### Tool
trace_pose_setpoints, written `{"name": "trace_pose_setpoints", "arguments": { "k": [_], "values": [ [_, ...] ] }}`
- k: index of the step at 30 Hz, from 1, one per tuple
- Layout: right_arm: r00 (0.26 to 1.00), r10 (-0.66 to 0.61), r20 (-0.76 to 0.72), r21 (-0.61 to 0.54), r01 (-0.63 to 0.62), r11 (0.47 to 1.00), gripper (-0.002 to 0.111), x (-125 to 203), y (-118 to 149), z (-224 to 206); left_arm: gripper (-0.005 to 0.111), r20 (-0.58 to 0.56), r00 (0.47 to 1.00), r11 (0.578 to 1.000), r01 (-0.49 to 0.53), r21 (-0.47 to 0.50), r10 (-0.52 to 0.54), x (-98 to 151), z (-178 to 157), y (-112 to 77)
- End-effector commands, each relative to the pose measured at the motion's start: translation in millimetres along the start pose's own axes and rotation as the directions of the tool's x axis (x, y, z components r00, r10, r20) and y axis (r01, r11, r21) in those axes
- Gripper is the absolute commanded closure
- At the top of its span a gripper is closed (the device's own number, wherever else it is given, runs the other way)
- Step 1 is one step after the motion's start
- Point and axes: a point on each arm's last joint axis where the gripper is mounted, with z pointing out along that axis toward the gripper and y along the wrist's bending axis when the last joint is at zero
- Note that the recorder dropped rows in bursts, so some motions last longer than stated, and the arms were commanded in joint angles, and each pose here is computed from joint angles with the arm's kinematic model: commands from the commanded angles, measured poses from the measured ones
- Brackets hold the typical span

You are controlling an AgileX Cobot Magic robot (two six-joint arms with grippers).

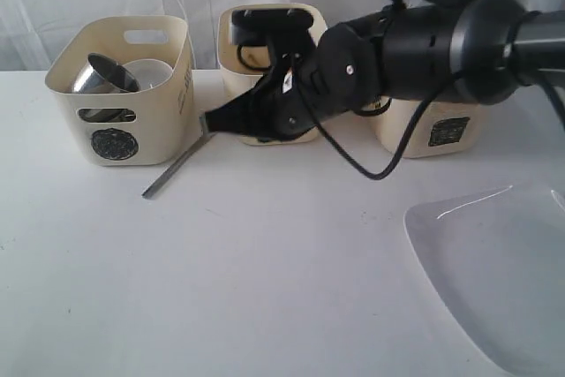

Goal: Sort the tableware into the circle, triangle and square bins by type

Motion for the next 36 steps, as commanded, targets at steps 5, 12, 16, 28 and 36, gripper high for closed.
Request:
{"name": "trace_pose_setpoints", "arguments": {
  "k": [5,12,16,28,36],
  "values": [
    [0.990,-0.138,0.037,-0.113,0.142,0.983,0.107,12.6,60.0,2.6,0.107,0.000,1.000,1.000,0.002,0.009,-0.002,0.8,0.2,-0.5],
    [0.988,-0.147,-0.040,-0.143,0.140,0.980,0.062,24.1,79.6,2.8,0.107,0.000,1.000,1.000,0.002,0.009,-0.002,0.8,0.2,-0.5],
    [0.996,-0.035,-0.081,-0.184,0.020,0.983,0.056,13.7,88.5,4.0,0.107,0.000,1.000,1.000,0.002,0.009,-0.002,0.8,0.2,-0.5],
    [0.992,0.123,-0.009,-0.251,-0.122,0.960,0.105,-21.9,108.9,40.1,0.107,0.000,1.000,1.000,0.002,0.009,-0.002,0.8,0.2,-0.5],
    [0.994,0.042,-0.103,-0.231,-0.065,0.971,0.108,-3.8,110.6,75.0,0.107,0.000,1.000,1.000,0.002,0.009,-0.002,0.8,0.2,-0.5]
  ]
}}
